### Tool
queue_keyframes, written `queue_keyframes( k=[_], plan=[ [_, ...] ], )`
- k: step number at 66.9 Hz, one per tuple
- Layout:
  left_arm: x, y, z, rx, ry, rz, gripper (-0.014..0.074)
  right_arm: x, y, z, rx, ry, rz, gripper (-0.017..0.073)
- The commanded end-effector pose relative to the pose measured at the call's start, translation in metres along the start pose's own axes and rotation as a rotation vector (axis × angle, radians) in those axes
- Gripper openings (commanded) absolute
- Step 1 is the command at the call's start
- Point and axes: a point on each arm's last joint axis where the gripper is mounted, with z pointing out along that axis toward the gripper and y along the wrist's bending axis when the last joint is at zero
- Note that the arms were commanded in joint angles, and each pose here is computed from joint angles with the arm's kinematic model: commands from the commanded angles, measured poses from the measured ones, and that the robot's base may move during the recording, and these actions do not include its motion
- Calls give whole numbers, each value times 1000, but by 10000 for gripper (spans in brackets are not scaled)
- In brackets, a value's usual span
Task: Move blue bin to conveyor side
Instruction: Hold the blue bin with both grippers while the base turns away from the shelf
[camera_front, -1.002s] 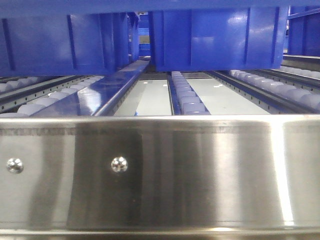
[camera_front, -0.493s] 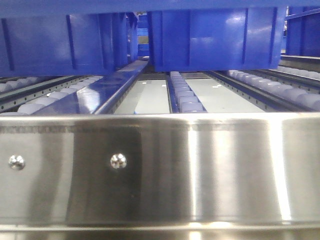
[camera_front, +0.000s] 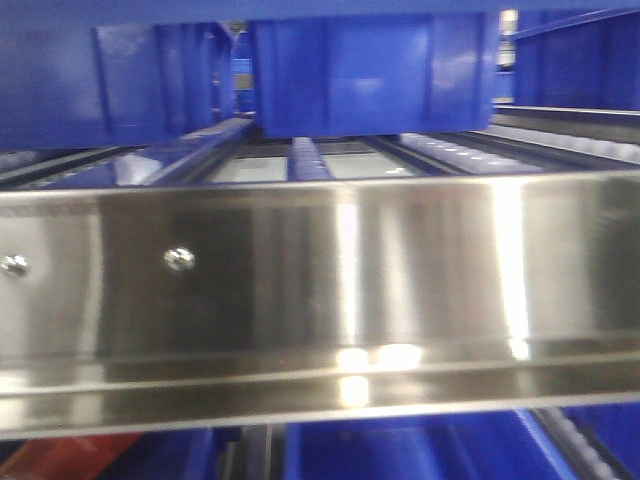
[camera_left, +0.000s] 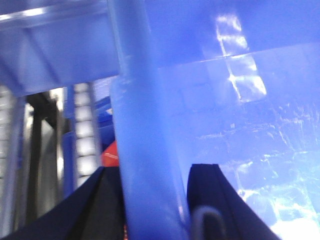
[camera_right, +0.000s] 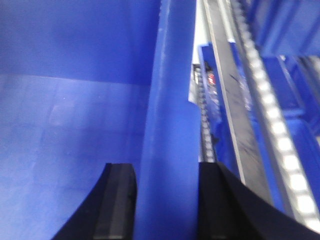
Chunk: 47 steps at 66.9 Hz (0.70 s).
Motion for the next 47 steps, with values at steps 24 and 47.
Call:
queue_keyframes(
  k=[24,47],
  plan=[
    [-8,-7,-11,81,-111,9,-17,-9,3,-9,-41,-120,-14,-79],
    [-8,-7,-11,81,-111,9,-17,-9,3,-9,-41,-120,-14,-79]
  ],
)
